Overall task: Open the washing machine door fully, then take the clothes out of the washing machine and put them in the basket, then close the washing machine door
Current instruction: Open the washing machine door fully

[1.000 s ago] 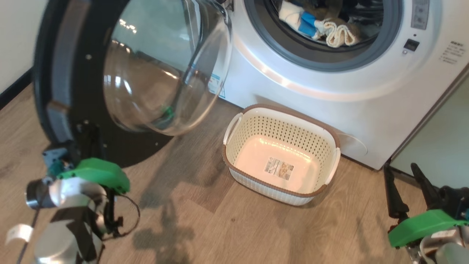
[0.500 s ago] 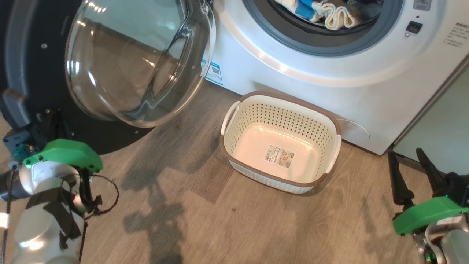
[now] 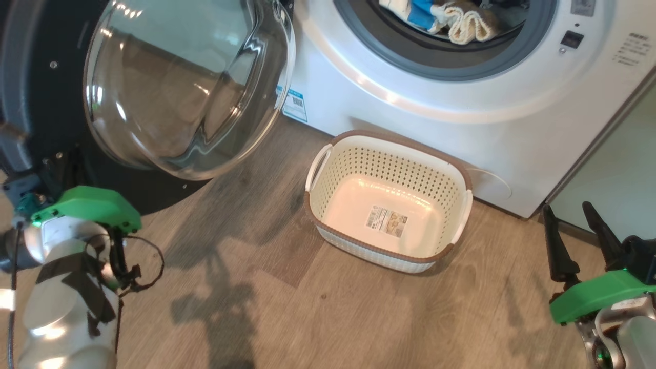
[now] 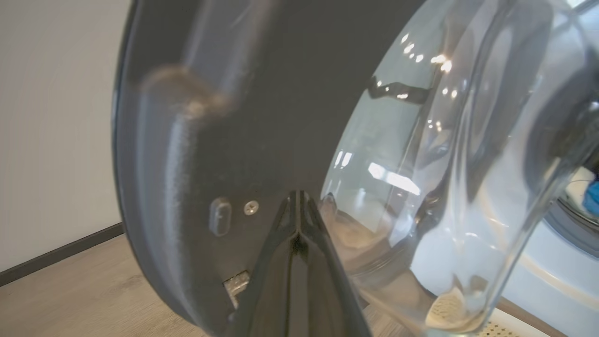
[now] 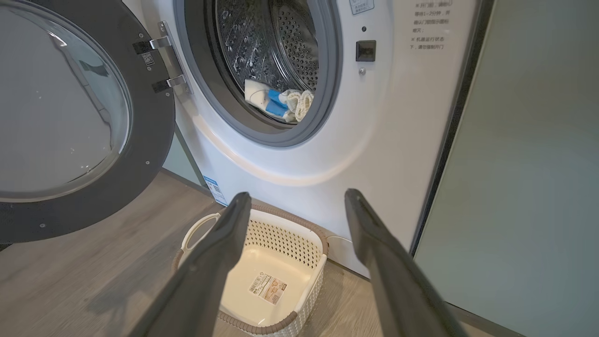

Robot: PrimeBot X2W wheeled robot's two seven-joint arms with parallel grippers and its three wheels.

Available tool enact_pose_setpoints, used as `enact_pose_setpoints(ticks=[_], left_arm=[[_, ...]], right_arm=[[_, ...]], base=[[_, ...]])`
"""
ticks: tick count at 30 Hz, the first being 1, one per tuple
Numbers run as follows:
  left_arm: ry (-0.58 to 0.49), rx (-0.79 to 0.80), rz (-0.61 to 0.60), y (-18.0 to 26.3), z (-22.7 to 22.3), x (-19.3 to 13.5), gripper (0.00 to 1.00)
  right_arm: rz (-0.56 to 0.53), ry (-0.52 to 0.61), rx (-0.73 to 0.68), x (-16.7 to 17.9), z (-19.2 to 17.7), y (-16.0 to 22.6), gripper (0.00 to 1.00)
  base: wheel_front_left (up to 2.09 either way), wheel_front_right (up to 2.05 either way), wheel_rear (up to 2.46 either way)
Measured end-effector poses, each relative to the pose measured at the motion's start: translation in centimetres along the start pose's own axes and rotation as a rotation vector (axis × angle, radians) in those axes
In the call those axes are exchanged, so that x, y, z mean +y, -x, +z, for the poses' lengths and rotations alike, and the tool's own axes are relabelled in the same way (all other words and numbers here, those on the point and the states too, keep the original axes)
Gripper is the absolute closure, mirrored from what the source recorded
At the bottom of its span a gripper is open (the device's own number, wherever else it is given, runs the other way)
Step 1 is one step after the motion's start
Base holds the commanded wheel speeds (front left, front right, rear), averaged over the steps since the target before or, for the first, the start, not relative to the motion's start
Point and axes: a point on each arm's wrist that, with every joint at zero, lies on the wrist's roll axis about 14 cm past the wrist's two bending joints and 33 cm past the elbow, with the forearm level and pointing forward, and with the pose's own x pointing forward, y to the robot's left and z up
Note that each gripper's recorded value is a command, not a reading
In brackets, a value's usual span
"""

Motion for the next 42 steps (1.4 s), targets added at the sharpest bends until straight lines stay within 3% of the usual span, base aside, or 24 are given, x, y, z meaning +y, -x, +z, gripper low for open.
enact_pose_setpoints(ticks=[8,14,17,19,20,42], left_arm=[[-0.008,-0.044,-0.086,0.6,1.0,-2.1,1.0],[-0.009,-0.041,-0.185,2.2,0.2,-5.0,0.77],[0.0,-0.033,-0.229,3.1,-0.4,-6.4,0.51],[0.003,-0.035,-0.265,3.8,-0.5,-7.4,0.11],[-0.001,-0.032,-0.289,4.2,-0.8,-7.9,0.01],[0.007,0.017,-0.669,7.4,-2.6,-19.6,0.0]], right_arm=[[-0.021,0.001,-0.034,0.1,1.4,0.9,0.0],[-0.066,0.004,-0.062,-0.7,2.4,2.3,0.0],[-0.099,0.001,-0.06,-1.3,2.3,3.6,0.0],[-0.123,-0.002,-0.06,-1.7,2.3,4.5,0.0],[-0.133,-0.003,-0.064,-1.9,2.4,4.9,0.0],[-0.434,0.036,-0.178,-7.7,5.7,15.1,0.0]], base=[[0.0,0.0,0.0],[0.0,0.0,0.0],[0.0,0.0,0.0],[0.0,0.0,0.0],[0.0,0.0,0.0],[0.0,0.0,0.0]])
